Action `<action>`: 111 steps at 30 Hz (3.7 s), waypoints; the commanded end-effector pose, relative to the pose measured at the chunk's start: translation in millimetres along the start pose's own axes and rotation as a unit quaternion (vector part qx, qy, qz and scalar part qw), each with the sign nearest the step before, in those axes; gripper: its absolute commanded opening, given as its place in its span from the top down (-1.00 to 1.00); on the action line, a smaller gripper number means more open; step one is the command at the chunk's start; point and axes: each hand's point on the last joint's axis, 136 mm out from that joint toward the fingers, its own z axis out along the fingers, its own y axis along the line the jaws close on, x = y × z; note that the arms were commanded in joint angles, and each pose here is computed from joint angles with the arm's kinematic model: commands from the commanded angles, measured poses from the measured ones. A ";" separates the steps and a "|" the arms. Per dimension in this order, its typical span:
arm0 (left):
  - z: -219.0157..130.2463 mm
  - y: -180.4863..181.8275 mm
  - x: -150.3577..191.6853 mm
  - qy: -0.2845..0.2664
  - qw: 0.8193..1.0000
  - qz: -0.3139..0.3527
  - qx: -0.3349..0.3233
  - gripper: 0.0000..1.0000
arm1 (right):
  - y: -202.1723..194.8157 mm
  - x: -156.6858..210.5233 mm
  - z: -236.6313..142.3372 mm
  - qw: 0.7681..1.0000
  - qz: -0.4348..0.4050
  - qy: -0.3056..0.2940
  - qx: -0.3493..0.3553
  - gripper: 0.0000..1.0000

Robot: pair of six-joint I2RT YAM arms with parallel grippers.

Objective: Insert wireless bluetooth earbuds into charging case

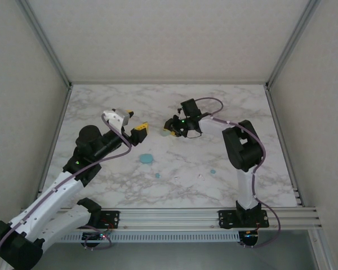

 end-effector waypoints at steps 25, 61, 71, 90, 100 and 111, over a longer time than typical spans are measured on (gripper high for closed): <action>15.3 6.5 11.0 0.029 1.000 -0.005 -0.002 -0.55 | -34.9 -15.4 -22.9 0.980 -0.094 -0.014 0.174 -0.05; 25.6 5.8 13.1 0.035 0.999 -0.009 0.009 -0.55 | -72.0 -15.4 -72.0 0.948 -0.229 0.131 0.178 -0.19; 29.1 5.0 11.5 0.034 0.999 -0.009 0.013 -0.55 | -88.9 3.0 -81.4 0.932 -0.266 0.134 0.209 -0.25; 29.7 5.0 13.2 0.040 0.999 -0.010 0.014 -0.54 | -114.1 1.7 -60.6 0.871 -0.368 0.146 0.291 -0.25; 33.9 4.9 14.2 0.041 0.999 -0.014 0.018 -0.54 | -117.5 5.5 -52.5 0.841 -0.418 0.142 0.313 -0.19; 36.6 19.9 19.8 0.071 0.995 -0.064 -0.022 -0.53 | -83.5 6.1 -73.3 0.851 -0.430 0.091 0.288 0.17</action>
